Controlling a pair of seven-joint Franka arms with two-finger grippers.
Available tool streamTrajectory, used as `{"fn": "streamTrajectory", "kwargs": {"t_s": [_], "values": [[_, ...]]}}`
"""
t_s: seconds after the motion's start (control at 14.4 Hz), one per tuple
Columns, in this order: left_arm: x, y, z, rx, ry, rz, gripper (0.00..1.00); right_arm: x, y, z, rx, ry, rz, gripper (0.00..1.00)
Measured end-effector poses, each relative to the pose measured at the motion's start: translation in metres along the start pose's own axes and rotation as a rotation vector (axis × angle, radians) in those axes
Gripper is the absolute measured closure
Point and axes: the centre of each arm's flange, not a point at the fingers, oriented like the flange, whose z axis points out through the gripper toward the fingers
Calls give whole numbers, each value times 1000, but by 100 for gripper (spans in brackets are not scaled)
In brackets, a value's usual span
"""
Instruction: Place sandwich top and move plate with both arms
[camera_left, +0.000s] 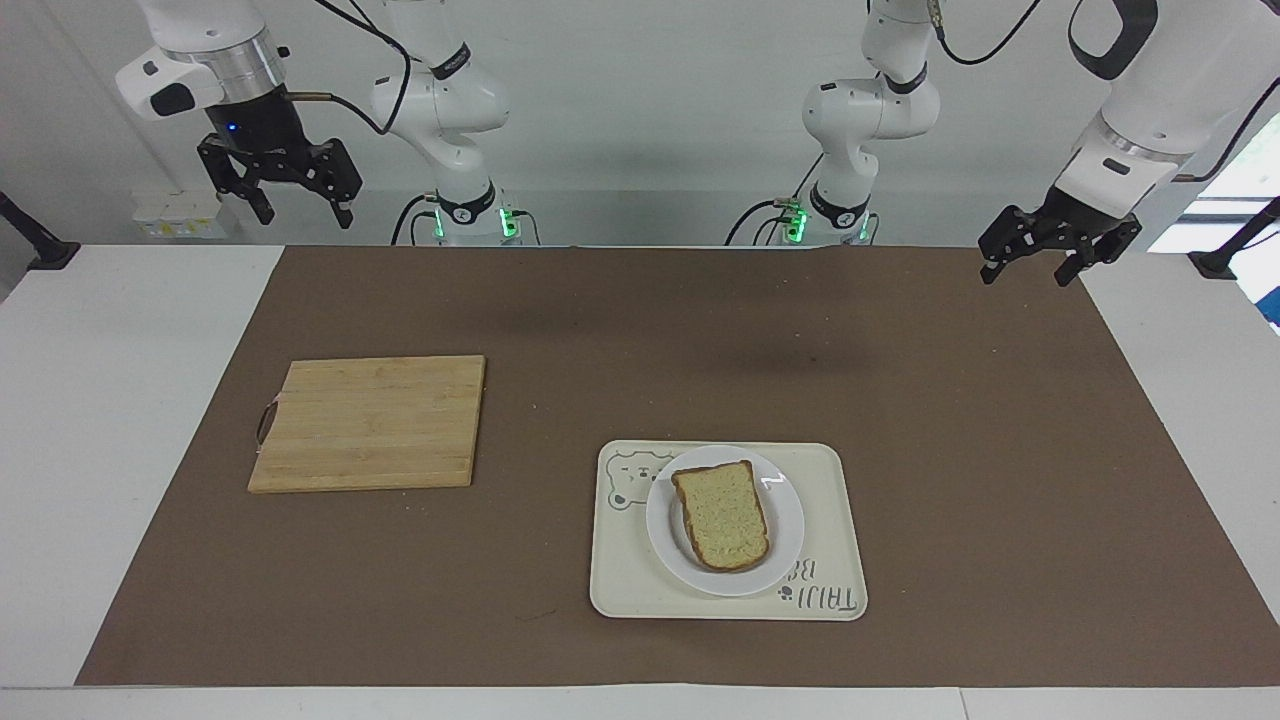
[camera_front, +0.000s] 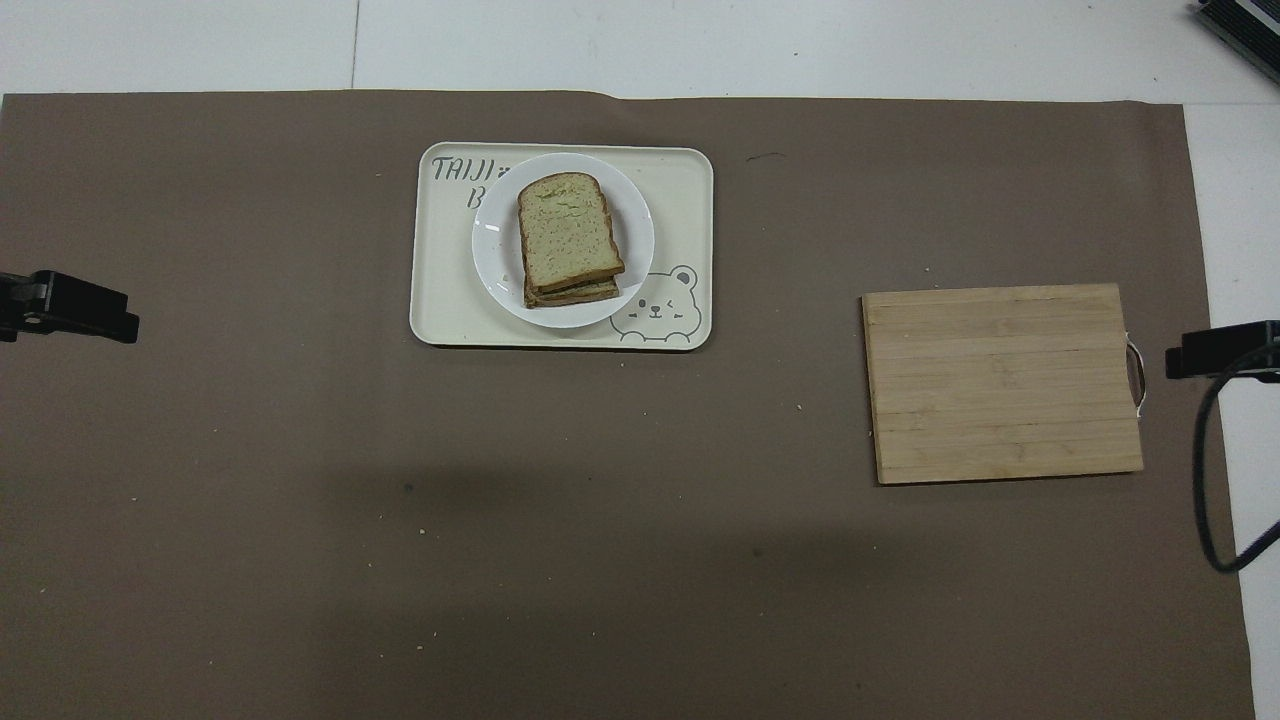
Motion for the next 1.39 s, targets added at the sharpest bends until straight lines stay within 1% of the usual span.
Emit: {"fn": "streamTrajectory", "kwargs": {"t_s": [0.14,0.35,1.39], "values": [[-11,-2,-5,22,-29,-1,0,0,0,0,0,0,0,0],[-18,-2,-13,30,-24,-2,0,0,0,0,0,0,0,0],[-19,2,-12,27,-35,4,0,0,0,0,0,0,0,0]]}}
